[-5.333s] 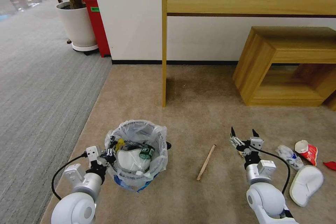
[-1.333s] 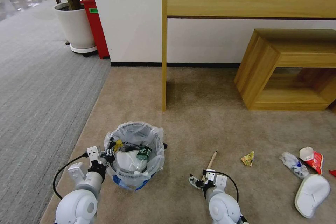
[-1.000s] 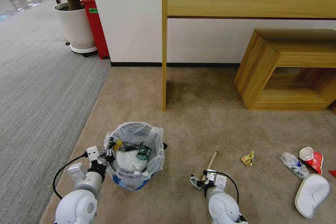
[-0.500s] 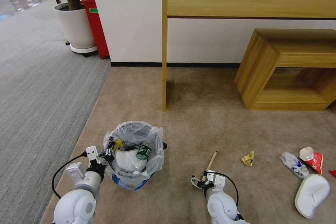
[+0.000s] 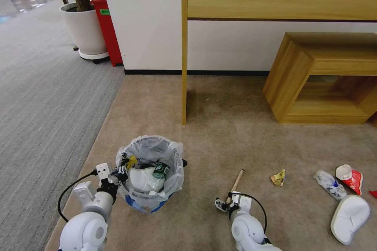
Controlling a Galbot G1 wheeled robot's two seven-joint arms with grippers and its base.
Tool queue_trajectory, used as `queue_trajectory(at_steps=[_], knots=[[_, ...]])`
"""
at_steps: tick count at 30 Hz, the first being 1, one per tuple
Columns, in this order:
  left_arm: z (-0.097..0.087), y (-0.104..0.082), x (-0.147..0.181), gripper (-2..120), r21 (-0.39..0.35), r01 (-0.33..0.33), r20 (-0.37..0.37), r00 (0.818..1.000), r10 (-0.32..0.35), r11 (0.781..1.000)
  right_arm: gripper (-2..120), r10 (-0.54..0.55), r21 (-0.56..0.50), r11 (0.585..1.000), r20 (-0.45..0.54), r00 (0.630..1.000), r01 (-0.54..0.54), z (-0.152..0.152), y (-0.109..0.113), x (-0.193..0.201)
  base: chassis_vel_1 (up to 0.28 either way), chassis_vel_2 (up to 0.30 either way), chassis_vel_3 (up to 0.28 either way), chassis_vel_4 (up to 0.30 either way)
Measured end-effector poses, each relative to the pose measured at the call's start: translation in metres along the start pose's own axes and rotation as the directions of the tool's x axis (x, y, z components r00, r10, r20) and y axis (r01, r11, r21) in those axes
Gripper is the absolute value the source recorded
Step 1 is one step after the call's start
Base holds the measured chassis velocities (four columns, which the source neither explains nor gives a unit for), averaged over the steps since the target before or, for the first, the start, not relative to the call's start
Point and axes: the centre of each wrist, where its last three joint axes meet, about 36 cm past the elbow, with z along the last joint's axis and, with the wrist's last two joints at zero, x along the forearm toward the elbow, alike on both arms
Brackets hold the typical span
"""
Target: Pick up the trash bin and place the garbage on the floor into it.
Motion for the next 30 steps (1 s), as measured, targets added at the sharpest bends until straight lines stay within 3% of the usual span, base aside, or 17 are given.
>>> queue_trajectory(at_steps=[30], knots=[[-0.001,0.0,0.002,3,-0.005,0.001,0.002,1.0,-0.001,1.0,100,0.029,0.015,0.999,0.011,1.0,-0.029,0.0,-0.004,-0.019,0.0,0.0,0.0,0.0]])
